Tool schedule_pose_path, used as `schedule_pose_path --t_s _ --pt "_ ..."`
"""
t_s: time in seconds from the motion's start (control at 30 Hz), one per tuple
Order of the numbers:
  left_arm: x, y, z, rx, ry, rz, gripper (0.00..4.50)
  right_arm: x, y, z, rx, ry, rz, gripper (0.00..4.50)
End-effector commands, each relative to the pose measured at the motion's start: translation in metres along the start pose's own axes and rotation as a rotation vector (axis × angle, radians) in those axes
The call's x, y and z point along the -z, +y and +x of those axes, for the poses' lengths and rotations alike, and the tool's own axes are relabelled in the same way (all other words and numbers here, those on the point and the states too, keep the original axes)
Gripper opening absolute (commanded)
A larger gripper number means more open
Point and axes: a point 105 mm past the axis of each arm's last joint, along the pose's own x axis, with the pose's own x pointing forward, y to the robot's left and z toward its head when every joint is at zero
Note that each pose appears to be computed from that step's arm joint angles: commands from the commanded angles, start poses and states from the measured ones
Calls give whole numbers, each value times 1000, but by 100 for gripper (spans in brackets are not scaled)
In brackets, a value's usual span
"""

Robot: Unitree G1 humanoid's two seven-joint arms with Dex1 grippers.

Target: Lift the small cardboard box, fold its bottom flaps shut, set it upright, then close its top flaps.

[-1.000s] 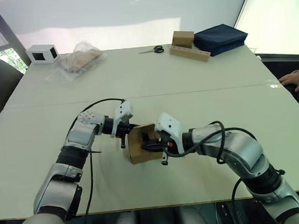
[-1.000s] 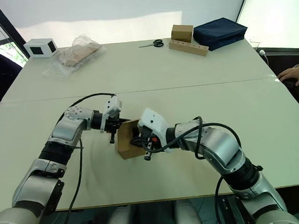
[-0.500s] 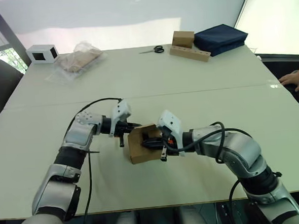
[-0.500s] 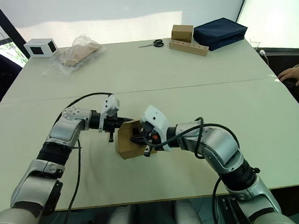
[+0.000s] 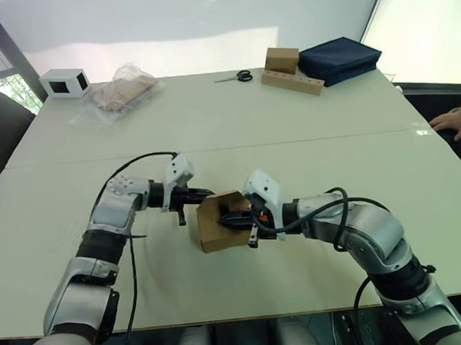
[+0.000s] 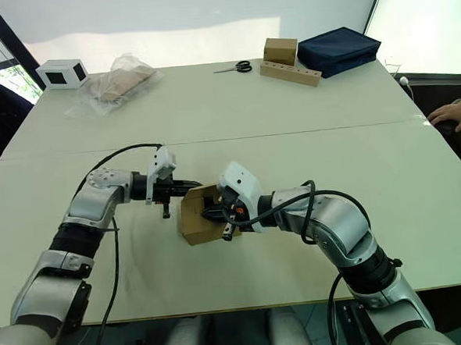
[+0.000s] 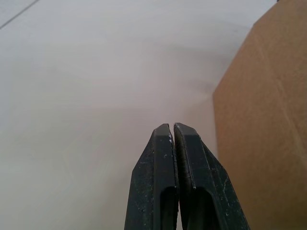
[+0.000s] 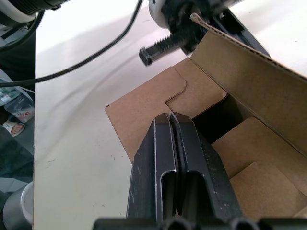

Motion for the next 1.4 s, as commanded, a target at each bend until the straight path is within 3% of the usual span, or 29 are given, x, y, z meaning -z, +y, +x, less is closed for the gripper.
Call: schedule_pose_path --t_s 0.03,0.3,0.4,0.6,0.77,0.93,1.17,1.4 --pt "-15 4 -12 -41 -54 25 10 -5 1 -4 -3 -25 -15 0" --pt "-14 4 -23 -90 -49 21 10 -5 1 -4 -8 -28 -17 0" --pt "-26 8 -50 -166 -76 21 10 -6 0 -4 -1 -33 -16 0" --pt "-42 -37 -75 -109 -55 11 10 -7 0 -5 3 -46 -11 0" --pt "-39 -71 -82 -56 -3 -11 10 -6 -1 -6 6 -48 -6 0" --pt "-26 -96 -72 -20 2 -70 10 -5 -1 -6 3 -47 -1 0" --pt "-22 -98 -52 -38 -32 -84 10 -6 -2 -6 0 -48 -6 0" --pt "-12 -100 -45 -21 -1 -89 10 -10 1 -10 -17 -66 -9 0"
